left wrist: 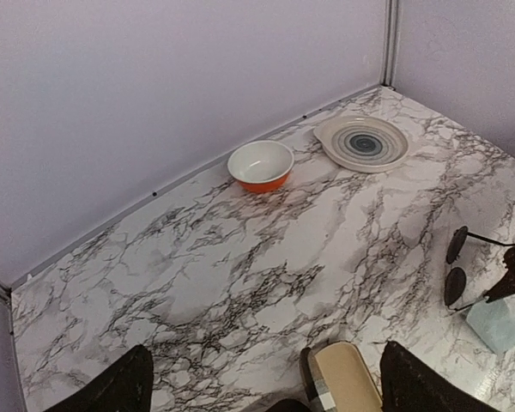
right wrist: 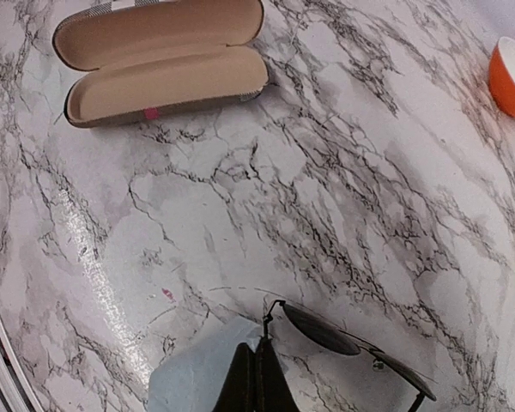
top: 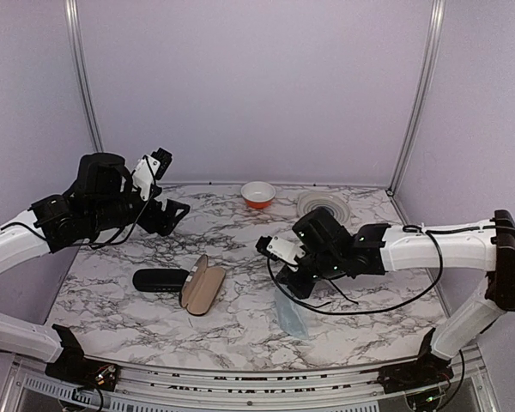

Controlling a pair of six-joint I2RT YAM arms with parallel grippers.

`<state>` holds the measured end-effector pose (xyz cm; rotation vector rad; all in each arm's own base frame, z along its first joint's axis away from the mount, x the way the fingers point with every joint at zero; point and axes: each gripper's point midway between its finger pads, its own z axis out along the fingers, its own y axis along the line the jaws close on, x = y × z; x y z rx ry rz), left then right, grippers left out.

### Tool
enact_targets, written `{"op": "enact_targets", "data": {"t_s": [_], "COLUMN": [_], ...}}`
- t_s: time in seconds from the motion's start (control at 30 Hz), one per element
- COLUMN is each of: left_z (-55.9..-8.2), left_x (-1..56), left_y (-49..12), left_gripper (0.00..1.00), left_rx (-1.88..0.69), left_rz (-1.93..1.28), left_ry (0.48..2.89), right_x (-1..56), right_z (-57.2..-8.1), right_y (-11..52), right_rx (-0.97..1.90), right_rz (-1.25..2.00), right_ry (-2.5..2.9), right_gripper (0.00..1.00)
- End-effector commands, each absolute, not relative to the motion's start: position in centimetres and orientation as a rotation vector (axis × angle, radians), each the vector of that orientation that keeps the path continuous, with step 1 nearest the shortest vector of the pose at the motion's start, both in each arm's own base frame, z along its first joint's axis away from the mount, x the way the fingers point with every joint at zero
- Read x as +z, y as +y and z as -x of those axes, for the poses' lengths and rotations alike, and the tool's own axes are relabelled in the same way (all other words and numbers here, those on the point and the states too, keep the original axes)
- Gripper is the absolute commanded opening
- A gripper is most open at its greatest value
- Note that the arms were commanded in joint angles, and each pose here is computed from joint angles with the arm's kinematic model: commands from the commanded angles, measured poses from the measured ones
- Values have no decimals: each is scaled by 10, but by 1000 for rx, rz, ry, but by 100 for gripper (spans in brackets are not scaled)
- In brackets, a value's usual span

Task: Organize the sunglasses
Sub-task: Pick up the corner of the glasses cleaning cloth from the center of the board.

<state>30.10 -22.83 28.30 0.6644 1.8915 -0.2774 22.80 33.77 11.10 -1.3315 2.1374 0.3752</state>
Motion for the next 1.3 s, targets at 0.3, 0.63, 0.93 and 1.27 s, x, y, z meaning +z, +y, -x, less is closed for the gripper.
{"op": "enact_targets", "data": {"t_s": [0.3,0.63,0.93,1.27], "left_z": [-233,-192,-195,-185], "left_x": [256,172,120,83], "left_y": [-334,-397,-437,-460], "left_gripper": [83,69,57,55], "left_rx": [-558,-758,-806,-782], "left_rz": [-1045,-1217,-1277,-1370], "left_ry": [1945,2055,2121,2127], "right_x": [107,110,107,90], "right_z": [-208,-188,-170,-143], "right_y": [300,274,259,250], "right_rx": [443,511,630,674], "right_rz": [1184,1072,873,724], "right_ry": [2162,2194,2304,2401], "right_gripper": [0,0,0,0]}}
